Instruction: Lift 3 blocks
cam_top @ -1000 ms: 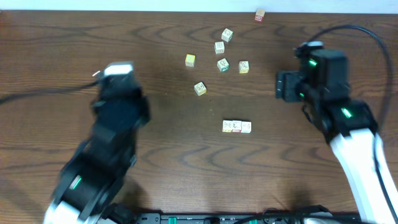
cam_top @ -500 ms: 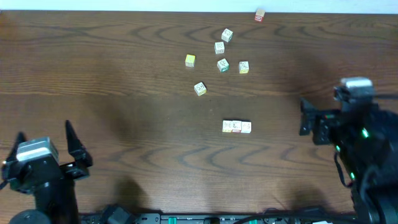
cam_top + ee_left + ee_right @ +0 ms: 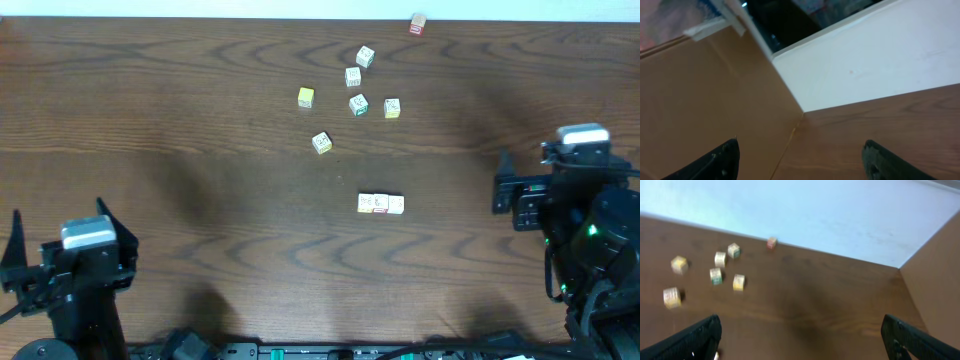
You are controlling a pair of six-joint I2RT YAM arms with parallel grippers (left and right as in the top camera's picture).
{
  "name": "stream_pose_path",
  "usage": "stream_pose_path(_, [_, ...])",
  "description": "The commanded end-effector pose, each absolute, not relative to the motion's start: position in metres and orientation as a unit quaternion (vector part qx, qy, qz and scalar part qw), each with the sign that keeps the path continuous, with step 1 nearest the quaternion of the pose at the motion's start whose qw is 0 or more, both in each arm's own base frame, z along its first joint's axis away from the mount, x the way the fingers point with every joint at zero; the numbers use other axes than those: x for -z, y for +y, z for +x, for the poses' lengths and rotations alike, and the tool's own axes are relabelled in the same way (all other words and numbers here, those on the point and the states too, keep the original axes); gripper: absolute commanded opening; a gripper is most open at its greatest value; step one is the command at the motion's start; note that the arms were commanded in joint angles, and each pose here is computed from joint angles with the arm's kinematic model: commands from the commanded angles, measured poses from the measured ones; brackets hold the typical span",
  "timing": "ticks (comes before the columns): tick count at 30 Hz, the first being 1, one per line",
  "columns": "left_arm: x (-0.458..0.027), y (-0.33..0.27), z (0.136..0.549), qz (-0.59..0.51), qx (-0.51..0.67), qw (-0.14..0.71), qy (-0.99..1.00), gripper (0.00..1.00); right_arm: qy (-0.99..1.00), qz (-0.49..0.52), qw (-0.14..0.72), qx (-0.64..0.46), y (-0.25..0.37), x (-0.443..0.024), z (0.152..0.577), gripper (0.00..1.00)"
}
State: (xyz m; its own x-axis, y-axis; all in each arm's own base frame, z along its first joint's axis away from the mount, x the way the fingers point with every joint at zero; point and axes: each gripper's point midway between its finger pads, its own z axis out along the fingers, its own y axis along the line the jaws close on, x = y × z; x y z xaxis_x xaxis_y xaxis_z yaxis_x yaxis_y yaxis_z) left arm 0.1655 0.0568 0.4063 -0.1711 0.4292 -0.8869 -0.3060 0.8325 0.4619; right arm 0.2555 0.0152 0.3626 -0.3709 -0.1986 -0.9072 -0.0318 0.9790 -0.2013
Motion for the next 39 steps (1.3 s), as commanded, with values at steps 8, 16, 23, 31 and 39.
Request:
stream_pose_path(8, [-0.354,0.052,0.162,0.163,-0.328,0.550,0.751,0.79,0.839,-0.167,0.512,0.077,0.039,-0.309,0.237,0.99])
stream_pose_path(16, [-0.351,0.053,0.162,0.125,-0.299,0.562,0.761,0.79,0.837,-0.164,0.516,0.077,0.027,-0.252,0.206,0.99])
stream_pose_path(23, [-0.350,0.053,0.162,0.125,-0.299,0.562,0.761,0.79,0.801,-0.142,0.577,0.071,0.024,-0.266,0.205,0.99])
stream_pose_path(31, [-0.350,0.053,0.162,0.125,-0.299,0.562,0.761,0.79,0.795,-0.140,0.587,0.066,0.026,-0.271,0.207,0.99])
stream_pose_path(39, [-0.350,0.053,0.162,0.125,-0.299,0.562,0.761,0.79,0.803,-0.145,0.574,0.068,0.026,-0.264,0.204,0.99])
